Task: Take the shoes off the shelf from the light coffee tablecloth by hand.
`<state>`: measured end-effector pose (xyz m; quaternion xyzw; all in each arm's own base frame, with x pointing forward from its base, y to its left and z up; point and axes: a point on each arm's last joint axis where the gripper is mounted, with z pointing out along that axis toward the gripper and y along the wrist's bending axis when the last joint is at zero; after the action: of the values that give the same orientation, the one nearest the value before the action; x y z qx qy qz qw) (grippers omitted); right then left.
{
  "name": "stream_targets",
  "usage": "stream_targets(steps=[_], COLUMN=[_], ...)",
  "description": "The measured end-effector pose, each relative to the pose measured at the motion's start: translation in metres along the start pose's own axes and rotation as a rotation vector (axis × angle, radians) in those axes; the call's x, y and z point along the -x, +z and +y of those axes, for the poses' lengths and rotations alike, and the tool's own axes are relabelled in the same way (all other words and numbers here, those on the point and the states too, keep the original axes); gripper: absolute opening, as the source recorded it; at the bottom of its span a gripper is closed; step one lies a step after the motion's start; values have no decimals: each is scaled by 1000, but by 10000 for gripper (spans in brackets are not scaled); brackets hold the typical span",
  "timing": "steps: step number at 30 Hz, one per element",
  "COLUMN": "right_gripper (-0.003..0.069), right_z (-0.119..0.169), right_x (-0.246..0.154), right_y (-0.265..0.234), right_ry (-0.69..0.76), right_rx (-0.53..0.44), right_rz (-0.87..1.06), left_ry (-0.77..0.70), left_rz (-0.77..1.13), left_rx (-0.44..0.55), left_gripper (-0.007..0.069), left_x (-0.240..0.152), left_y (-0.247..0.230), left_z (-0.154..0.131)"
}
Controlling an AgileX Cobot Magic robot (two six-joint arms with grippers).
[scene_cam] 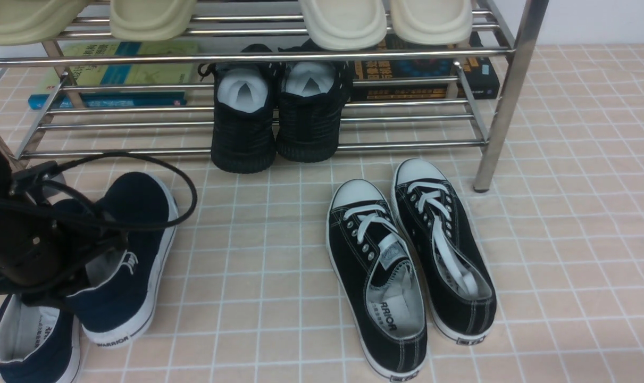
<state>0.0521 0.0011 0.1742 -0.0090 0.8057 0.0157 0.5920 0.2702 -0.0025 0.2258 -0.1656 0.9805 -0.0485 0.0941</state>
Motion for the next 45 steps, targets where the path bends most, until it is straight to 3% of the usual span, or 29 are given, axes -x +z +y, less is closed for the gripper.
stream_targets(steps=[8, 12, 16, 24, 29, 38, 45], right_gripper=[240, 240, 240, 240, 240, 240, 240], right_z=[0, 0, 0, 0, 0, 0, 0], right_x=[0, 0, 0, 0, 0, 0, 0], right_y=[0, 0, 0, 0, 0, 0, 0], right_ry=[0, 0, 0, 0, 0, 0, 0], right_rx=[0, 0, 0, 0, 0, 0, 0], right_rz=[0, 0, 0, 0, 0, 0, 0], left_ry=[19, 51, 79, 109, 166, 237, 216], left_rz=[7, 9, -54, -314, -431, -705, -971], left_rx=[26, 73, 104, 62, -1, -188, -259], left_gripper=[221, 242, 218, 18, 1, 1, 1], left_x=[1, 1, 0, -43, -84, -167, -187], left_y=[-3, -18, -50, -136, -157, -134, -104], left_z=[2, 5, 8, 19, 28, 45, 56])
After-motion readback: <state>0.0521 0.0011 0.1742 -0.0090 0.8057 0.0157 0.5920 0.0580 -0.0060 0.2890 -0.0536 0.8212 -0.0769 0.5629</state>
